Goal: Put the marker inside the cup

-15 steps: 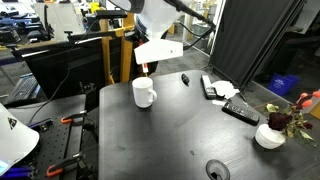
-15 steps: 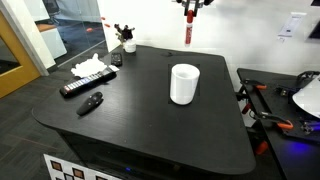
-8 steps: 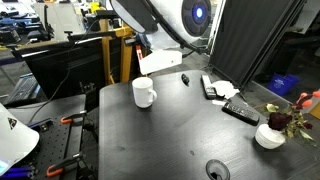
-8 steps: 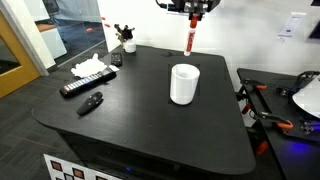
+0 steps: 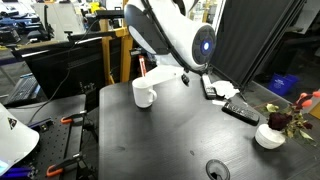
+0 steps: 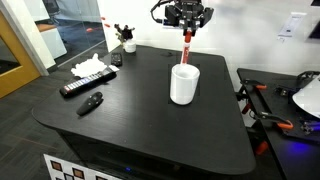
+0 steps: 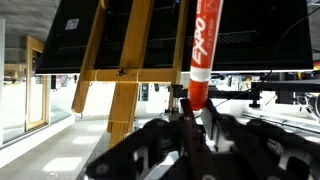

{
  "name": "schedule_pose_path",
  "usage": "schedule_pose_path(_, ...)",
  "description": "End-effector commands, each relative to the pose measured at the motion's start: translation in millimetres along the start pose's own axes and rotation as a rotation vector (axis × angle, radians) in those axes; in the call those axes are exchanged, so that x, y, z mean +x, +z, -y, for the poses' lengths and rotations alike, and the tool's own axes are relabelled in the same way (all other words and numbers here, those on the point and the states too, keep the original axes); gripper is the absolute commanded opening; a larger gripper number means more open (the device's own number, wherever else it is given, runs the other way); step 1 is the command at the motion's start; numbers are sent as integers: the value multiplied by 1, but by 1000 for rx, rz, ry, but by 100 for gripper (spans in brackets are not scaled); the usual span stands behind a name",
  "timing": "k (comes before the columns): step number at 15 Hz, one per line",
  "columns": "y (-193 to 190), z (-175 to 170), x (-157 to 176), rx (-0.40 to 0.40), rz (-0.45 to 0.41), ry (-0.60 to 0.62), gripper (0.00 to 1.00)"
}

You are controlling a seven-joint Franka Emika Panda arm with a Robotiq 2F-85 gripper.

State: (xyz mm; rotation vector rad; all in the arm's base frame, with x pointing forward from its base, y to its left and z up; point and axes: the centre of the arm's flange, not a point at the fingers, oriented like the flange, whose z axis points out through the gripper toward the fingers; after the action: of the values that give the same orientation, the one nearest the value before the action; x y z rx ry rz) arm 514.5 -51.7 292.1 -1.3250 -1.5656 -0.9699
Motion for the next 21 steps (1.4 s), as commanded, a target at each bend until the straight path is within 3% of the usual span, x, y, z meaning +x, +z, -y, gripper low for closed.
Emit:
schedule_pose_path(1,-2,-12,-14,7,-50,-18,4)
schedule_pose_path(7,9,-11,-41,32,-65,44,4)
schedule_pose_path(8,10,-10,-43,33,-64,50,41)
schedule_pose_path(10,11,-9,-46,36,-66,58,49)
schedule_pose_path(16,14,-10,-41,41,-50,75,95)
schedule_pose_path(17,14,-9,-33,35,-36,87,99)
schedule_pose_path(21,9,-9,-1,29,12,110,100)
